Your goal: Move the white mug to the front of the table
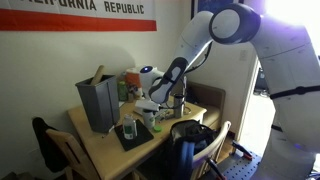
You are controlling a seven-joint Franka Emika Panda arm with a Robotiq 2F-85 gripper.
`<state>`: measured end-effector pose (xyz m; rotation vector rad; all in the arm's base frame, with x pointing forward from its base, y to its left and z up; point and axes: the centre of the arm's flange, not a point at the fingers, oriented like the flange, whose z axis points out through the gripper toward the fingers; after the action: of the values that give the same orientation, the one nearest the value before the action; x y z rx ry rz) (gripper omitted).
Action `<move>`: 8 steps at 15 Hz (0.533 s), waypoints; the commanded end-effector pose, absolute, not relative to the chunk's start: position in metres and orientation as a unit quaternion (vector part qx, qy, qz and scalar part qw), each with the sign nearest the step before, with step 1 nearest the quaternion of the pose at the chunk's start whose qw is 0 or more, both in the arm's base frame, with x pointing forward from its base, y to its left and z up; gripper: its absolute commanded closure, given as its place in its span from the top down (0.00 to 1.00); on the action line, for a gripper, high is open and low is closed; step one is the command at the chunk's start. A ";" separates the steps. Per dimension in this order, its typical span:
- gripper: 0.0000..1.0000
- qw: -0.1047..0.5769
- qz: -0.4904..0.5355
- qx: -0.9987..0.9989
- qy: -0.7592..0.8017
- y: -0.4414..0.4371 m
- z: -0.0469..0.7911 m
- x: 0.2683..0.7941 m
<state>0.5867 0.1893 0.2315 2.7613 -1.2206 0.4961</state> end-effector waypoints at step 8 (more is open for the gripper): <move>0.72 0.045 0.161 0.901 -0.400 0.188 0.246 0.587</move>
<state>0.5882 0.1886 0.2337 2.7609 -1.2237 0.5013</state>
